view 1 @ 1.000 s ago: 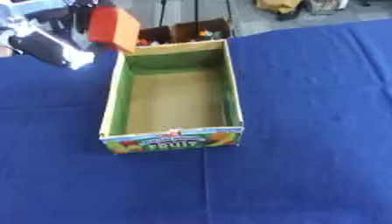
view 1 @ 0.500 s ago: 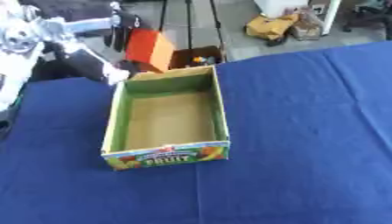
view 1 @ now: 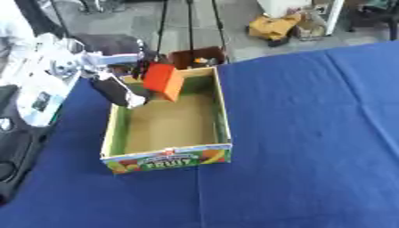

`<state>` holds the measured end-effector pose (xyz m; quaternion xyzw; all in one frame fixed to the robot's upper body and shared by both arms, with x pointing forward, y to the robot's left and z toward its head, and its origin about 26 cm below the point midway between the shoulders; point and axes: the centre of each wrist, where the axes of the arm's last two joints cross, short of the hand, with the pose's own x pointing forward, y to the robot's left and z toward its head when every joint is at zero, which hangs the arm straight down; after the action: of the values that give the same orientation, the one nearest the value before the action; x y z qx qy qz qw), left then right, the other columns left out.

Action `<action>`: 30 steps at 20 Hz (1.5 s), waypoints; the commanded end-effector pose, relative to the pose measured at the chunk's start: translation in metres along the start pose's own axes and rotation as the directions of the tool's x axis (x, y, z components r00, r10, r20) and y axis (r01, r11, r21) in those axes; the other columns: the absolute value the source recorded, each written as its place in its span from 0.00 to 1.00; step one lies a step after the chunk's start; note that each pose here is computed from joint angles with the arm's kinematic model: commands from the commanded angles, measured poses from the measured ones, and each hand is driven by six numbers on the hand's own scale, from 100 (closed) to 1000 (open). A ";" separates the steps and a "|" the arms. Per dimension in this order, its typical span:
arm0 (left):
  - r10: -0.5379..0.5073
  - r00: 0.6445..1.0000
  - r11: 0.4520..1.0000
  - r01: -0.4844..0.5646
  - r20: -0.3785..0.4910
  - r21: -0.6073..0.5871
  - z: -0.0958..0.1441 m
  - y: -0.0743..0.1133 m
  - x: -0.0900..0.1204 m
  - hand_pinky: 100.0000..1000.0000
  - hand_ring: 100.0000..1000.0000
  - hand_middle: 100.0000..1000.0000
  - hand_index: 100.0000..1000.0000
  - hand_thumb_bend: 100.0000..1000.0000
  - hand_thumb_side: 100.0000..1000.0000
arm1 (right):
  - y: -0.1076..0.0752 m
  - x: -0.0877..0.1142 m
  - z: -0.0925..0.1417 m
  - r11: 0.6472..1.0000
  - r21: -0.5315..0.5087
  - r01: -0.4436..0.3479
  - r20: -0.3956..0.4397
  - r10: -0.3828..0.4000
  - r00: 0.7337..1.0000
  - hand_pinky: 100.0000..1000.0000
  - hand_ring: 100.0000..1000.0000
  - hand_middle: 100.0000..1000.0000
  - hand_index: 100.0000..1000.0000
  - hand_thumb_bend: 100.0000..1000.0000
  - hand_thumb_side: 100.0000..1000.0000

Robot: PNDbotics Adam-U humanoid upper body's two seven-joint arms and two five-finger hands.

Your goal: Pick up objects on the table and place them in the box.

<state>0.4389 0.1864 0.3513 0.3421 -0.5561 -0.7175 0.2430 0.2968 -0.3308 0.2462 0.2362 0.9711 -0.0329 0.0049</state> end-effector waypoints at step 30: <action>-0.154 0.981 0.984 0.163 -0.119 0.071 -0.014 -0.014 -0.008 0.88 1.00 1.00 1.00 0.00 0.97 | 0.000 0.003 -0.007 1.000 -0.007 0.017 0.029 -0.016 0.999 0.66 0.78 0.46 0.68 0.05 0.85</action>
<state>0.4619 0.1758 0.3165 0.4047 -0.5297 -0.7138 0.2149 0.2972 -0.3297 0.2450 0.2319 0.9723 -0.0298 0.0047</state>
